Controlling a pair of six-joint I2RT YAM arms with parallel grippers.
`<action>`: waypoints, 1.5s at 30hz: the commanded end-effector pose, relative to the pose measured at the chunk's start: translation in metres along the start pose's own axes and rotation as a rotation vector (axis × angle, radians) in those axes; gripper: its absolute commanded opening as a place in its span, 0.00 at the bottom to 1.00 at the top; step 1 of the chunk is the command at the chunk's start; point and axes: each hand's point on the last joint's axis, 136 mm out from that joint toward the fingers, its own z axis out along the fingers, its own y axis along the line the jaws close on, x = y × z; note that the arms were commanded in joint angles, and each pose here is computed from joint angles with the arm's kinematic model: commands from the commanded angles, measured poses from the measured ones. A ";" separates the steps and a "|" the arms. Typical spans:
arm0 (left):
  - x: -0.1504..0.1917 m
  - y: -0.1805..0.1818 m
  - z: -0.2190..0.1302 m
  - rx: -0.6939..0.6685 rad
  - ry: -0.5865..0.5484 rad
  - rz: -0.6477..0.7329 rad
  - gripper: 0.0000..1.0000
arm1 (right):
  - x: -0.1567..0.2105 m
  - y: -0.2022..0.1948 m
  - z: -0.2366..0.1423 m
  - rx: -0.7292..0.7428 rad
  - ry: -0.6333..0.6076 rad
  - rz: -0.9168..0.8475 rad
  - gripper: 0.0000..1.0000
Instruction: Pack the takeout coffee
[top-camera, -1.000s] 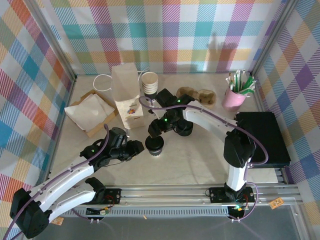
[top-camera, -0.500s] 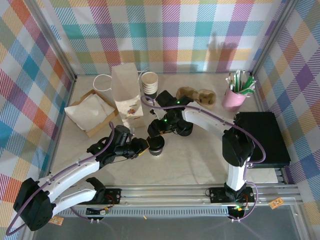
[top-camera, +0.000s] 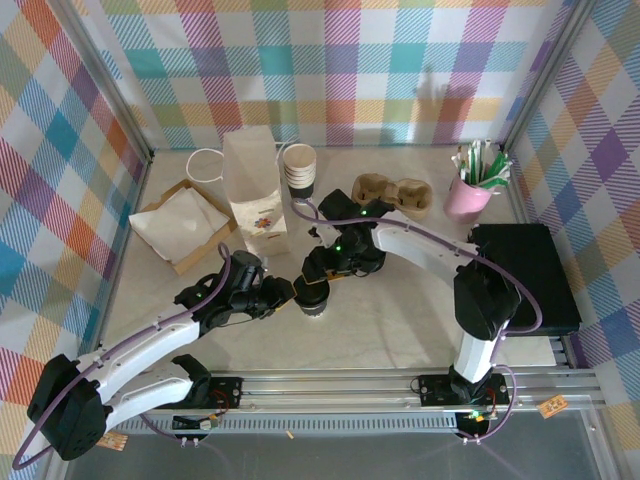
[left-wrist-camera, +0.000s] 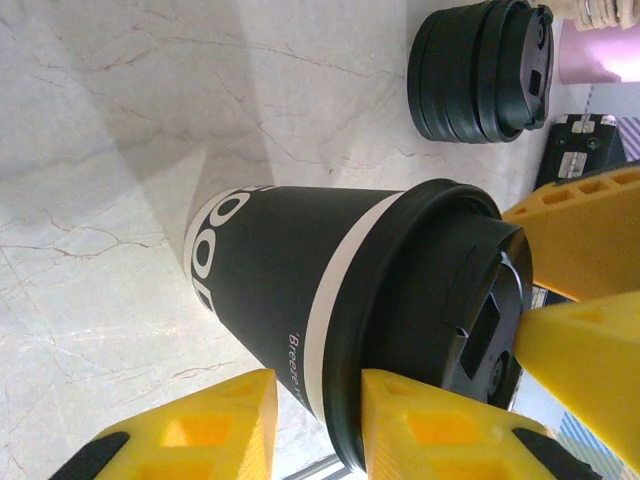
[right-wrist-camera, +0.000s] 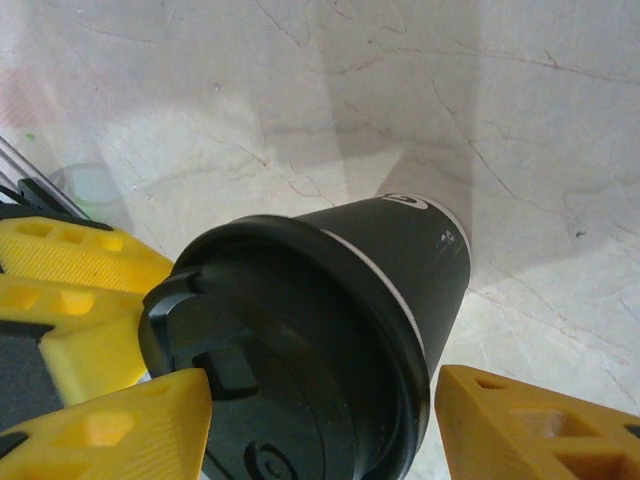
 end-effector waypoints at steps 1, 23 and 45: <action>-0.004 0.002 -0.001 -0.041 -0.004 0.020 0.28 | 0.013 0.011 -0.011 -0.031 0.009 0.012 0.61; -0.006 -0.011 -0.022 -0.019 -0.023 0.078 0.41 | 0.026 -0.013 -0.033 0.074 -0.075 0.089 0.51; 0.005 -0.005 -0.002 -0.009 0.056 0.027 0.28 | 0.014 -0.035 -0.008 0.085 -0.065 0.160 0.38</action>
